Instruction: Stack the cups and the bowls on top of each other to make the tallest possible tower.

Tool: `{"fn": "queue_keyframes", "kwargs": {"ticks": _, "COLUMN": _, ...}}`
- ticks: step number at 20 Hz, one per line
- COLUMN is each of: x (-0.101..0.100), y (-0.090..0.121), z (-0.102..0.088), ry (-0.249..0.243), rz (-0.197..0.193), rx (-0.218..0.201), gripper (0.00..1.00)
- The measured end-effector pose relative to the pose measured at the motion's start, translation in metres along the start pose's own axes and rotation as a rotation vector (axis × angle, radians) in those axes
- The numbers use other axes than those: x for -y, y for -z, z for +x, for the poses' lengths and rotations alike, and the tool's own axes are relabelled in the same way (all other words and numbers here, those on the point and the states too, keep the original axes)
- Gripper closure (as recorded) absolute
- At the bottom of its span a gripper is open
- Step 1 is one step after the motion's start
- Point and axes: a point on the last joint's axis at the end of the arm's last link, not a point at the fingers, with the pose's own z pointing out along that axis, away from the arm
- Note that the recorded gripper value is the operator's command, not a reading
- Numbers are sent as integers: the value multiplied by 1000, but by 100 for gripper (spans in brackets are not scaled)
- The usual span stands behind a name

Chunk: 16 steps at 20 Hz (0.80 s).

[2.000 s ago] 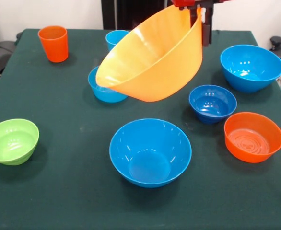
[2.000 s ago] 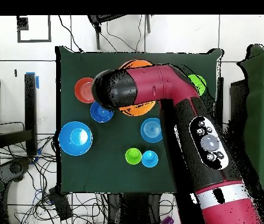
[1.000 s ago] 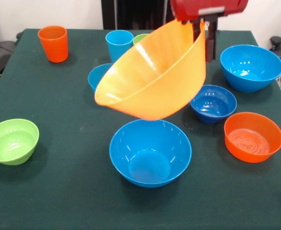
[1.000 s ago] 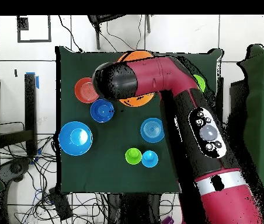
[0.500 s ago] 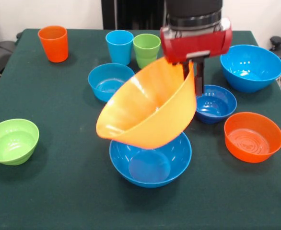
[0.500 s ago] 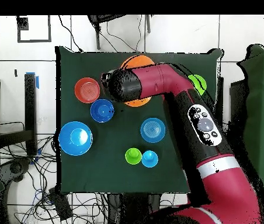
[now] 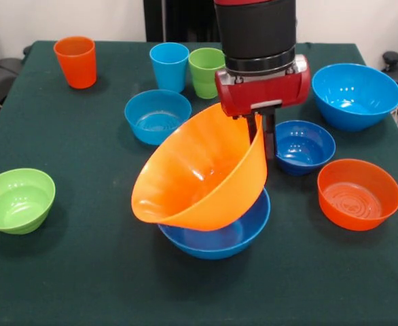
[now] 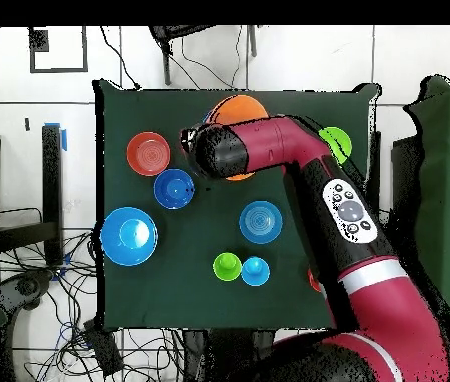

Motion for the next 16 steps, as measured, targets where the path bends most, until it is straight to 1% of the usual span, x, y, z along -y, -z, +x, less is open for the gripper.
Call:
{"fn": "queue_keyframes", "kwargs": {"ticks": 6, "x": 3, "y": -16, "z": 9, "ry": 39, "rz": 13, "rx": 18, "gripper": 100}}
{"fn": "queue_keyframes", "kwargs": {"ticks": 9, "x": 4, "y": -24, "z": 13, "ry": 64, "rz": 20, "rx": 35, "gripper": 100}}
{"fn": "queue_keyframes", "kwargs": {"ticks": 10, "x": 4, "y": -27, "z": 14, "ry": 76, "rz": 22, "rx": 50, "gripper": 100}}
{"fn": "queue_keyframes", "kwargs": {"ticks": 11, "x": 4, "y": -28, "z": 14, "ry": 81, "rz": 23, "rx": 56, "gripper": 100}}
{"fn": "queue_keyframes", "kwargs": {"ticks": 12, "x": 3, "y": -29, "z": 14, "ry": 89, "rz": 24, "rx": 64, "gripper": 0}}
{"fn": "queue_keyframes", "kwargs": {"ticks": 16, "x": 1, "y": -30, "z": 15, "ry": 91, "rz": 23, "rx": 62, "gripper": 0}}
